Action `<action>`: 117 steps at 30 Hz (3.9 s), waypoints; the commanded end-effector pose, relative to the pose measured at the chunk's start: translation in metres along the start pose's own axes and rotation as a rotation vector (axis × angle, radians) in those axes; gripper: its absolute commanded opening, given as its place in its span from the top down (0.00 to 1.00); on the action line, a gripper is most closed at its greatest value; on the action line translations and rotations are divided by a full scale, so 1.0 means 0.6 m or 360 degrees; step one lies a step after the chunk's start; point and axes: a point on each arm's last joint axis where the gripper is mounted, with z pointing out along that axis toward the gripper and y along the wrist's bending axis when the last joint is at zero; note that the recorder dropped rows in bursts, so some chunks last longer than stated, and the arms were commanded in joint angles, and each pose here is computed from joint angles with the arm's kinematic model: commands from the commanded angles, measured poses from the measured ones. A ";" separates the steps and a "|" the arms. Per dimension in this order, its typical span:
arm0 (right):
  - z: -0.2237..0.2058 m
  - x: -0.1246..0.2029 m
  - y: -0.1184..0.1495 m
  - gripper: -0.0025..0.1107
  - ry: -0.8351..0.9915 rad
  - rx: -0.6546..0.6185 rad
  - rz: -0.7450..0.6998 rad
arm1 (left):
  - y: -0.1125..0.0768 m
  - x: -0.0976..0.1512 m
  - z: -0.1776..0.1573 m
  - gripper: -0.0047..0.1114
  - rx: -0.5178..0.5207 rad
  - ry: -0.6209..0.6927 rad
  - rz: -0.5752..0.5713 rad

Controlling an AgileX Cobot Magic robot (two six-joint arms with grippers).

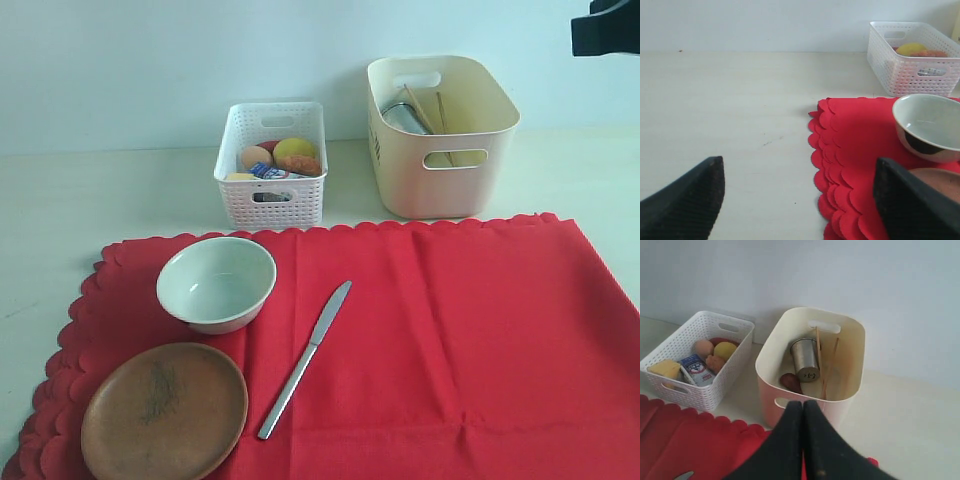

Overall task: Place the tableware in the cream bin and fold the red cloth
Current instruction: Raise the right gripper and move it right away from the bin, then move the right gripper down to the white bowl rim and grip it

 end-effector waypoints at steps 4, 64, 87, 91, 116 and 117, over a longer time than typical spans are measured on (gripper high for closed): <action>0.027 0.014 -0.001 0.98 0.0078 -0.0006 -0.0001 | -0.001 0.000 0.000 0.29 0.0009 -0.0020 0.0001; 0.042 0.016 0.032 0.98 0.0086 -0.0362 0.0193 | -0.001 0.000 0.000 0.29 0.0009 -0.0020 0.0001; 0.101 0.031 0.118 0.36 0.0176 -0.0842 0.0018 | -0.001 0.000 0.000 0.29 0.0009 -0.0020 0.0001; 0.137 0.040 0.152 0.35 0.0284 -0.0921 0.0001 | -0.001 0.000 0.000 0.29 0.0009 -0.0020 0.0001; 0.420 0.129 0.304 0.36 0.1087 -0.0886 -0.0137 | -0.001 0.000 0.000 0.29 0.0009 -0.0020 0.0001; 0.428 0.135 0.307 0.37 0.1103 -0.0888 -0.0132 | -0.001 0.000 0.000 0.29 0.0009 -0.0020 0.0001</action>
